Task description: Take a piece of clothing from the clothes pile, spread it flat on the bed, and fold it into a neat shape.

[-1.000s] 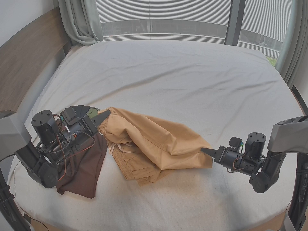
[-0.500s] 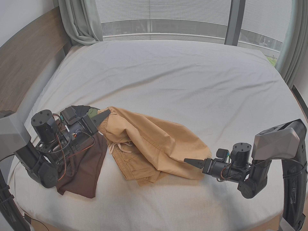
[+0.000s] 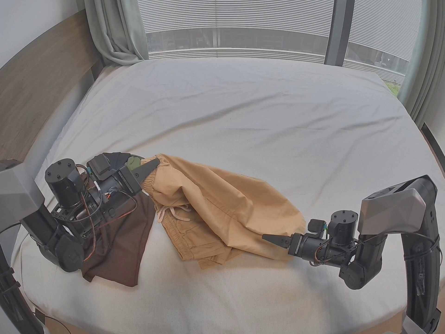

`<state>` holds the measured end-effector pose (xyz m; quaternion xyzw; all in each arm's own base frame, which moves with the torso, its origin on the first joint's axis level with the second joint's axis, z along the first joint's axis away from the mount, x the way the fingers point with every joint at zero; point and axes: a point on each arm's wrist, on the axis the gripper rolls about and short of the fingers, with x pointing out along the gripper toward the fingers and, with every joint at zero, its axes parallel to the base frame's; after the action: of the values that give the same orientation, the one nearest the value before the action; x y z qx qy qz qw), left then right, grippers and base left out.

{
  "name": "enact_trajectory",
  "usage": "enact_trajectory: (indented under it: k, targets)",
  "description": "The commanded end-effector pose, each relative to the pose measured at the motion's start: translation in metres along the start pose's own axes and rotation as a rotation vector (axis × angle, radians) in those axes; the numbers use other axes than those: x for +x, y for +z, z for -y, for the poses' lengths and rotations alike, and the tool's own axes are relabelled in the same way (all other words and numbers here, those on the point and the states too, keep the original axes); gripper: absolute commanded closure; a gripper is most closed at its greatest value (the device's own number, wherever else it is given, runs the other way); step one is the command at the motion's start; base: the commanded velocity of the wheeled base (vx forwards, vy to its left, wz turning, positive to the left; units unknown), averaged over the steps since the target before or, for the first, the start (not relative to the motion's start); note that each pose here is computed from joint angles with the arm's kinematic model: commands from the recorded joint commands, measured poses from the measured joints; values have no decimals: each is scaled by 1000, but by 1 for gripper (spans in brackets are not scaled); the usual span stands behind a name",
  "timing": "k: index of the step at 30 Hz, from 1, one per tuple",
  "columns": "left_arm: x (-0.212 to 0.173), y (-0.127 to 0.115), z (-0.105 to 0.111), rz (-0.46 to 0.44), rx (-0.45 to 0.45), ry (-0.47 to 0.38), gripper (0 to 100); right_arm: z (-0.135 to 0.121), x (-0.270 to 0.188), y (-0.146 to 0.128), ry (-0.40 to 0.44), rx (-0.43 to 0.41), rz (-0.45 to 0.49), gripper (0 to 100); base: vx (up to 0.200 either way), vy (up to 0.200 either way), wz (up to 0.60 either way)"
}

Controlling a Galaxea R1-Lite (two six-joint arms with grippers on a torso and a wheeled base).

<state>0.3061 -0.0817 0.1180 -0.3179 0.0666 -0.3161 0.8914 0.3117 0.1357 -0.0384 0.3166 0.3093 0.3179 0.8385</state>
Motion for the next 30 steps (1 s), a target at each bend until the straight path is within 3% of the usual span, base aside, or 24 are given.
enact_trajectory:
  k: [1,14,23,30]
  targets:
    - [0,0,0,1,0,-1,100,-1,0,0,2,-2,1,100,0,0,0]
    - [0,1,0,1,-1,-3,100,-3,-4,0,-2,-28,1,100,0,0,0]
    - [-6,13,16,36,34,-47,100,-62,-46,38,95,-131,135,100,0,0,0]
    - [-7,12,17,30,33,-48,100,-75,-58,49,120,-155,183,100,0,0,0]
